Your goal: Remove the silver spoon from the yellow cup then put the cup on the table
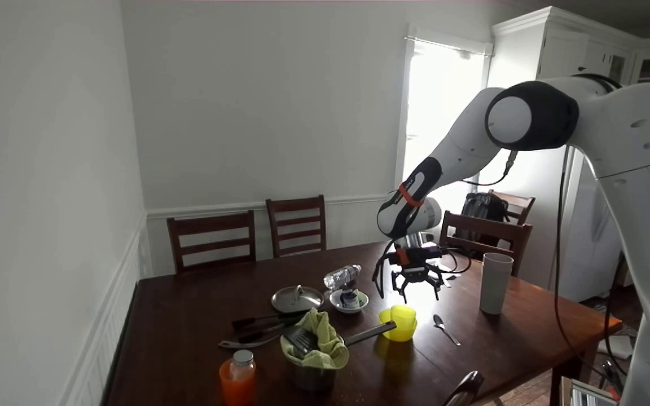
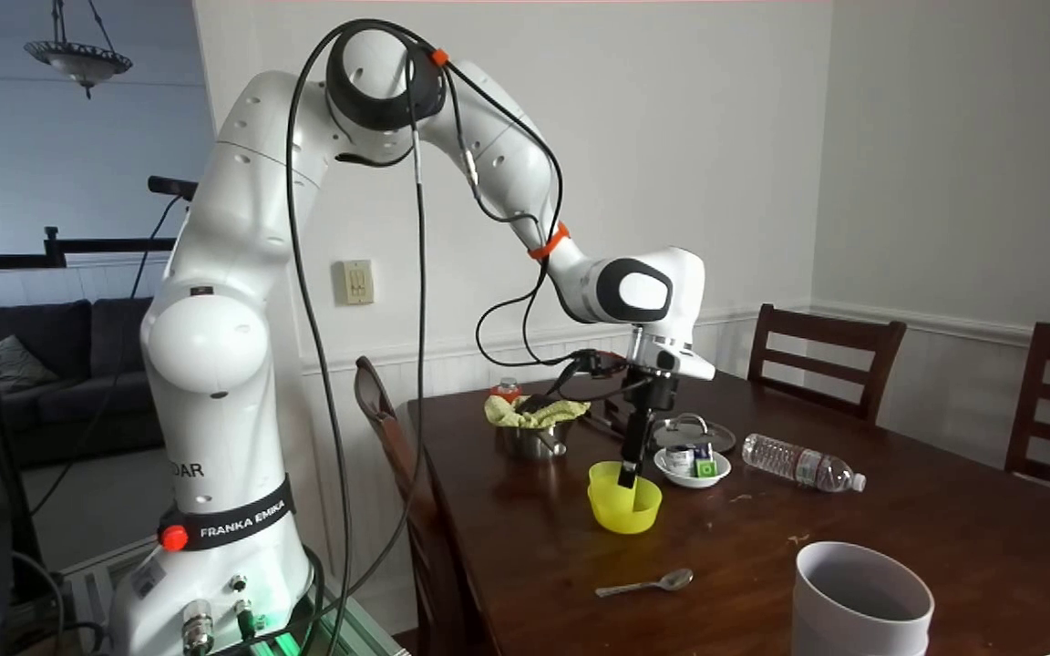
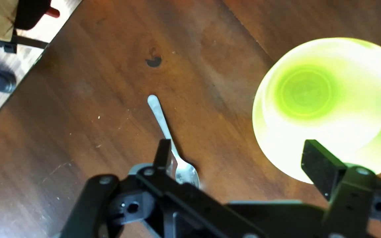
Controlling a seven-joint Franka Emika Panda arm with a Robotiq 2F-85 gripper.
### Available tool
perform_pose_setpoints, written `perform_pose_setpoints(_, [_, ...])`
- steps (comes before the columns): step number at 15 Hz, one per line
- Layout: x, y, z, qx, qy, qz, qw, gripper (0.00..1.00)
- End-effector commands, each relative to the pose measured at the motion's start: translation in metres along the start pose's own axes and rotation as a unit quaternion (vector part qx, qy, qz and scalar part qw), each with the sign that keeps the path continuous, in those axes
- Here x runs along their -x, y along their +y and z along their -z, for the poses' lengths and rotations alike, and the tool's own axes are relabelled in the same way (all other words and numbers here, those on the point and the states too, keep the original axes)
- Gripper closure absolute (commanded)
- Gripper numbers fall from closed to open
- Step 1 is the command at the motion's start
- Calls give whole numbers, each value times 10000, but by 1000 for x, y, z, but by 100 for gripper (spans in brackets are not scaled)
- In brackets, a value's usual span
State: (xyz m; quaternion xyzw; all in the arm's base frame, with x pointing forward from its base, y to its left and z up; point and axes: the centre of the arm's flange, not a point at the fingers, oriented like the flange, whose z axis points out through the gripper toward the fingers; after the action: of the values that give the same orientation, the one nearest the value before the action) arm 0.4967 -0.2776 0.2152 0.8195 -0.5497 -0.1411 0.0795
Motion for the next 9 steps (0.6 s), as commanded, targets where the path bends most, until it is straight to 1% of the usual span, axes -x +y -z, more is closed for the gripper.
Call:
perform_pose_setpoints(1, [12, 6, -5, 43, 451, 790, 9958, 0])
perform_pose_setpoints(2, [12, 4, -6, -12, 528, 898, 9946, 0])
perform_pose_setpoints(4, [15, 1, -6, -230, 352, 1024, 9939, 0])
perform_pose_setpoints(5, [17, 2, -6, -262, 298, 1134, 9928, 0])
perform_pose_setpoints(9, [26, 7, -1, -204, 173, 1462, 9889, 0])
